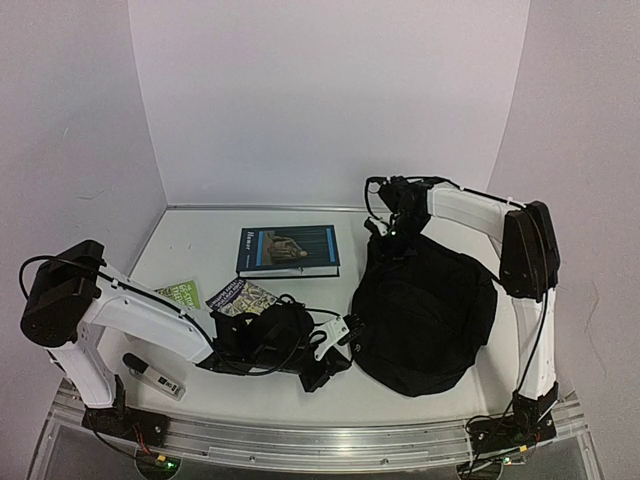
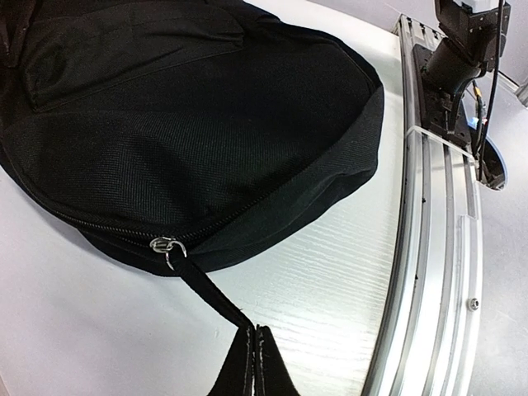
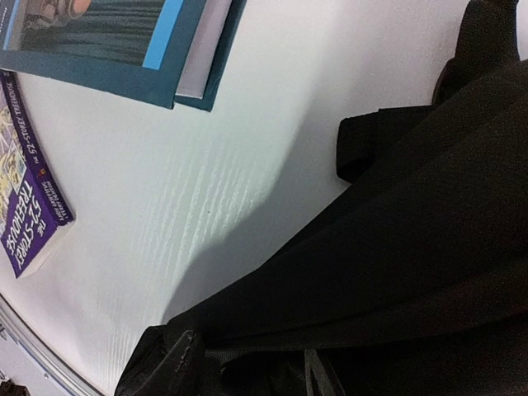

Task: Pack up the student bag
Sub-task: Unzip the student bag at the center of the board.

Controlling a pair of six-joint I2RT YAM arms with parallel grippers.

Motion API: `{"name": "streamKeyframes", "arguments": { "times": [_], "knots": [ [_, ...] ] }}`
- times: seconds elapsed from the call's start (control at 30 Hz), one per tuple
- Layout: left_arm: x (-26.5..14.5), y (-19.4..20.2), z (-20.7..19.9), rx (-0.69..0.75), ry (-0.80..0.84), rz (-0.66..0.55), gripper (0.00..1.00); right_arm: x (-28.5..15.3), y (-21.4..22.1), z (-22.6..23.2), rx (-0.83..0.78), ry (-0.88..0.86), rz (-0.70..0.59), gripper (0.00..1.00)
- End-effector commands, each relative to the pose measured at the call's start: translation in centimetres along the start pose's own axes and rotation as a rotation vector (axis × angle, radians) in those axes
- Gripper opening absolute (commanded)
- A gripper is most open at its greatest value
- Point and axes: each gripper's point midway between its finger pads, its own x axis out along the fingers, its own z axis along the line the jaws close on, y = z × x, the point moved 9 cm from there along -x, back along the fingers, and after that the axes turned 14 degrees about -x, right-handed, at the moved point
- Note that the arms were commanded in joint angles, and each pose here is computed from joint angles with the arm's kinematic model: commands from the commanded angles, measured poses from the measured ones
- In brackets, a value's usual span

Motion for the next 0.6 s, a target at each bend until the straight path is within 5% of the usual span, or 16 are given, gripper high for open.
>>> {"name": "streamKeyframes", "arguments": {
  "times": [0.0,0.3,0.57],
  "knots": [
    [-1.2,-1.4,-1.1,-0.004,0.034,-0.084,0.0,-5.1,-0.4,1.9,-0.068,-0.087,-0.125,0.53],
    [-1.6,-2.2,-0.7,-0.01,-0.018,-0.144,0.0,-6.8,3.5,6.7,-0.22,-0.156,-0.001,0.79],
    [-1.1,-2.1,-0.5,-0.014,-0.03,-0.132,0.0,-3.5,5.5,10.3,-0.344,-0.056,0.206,0.76]
  ]
}}
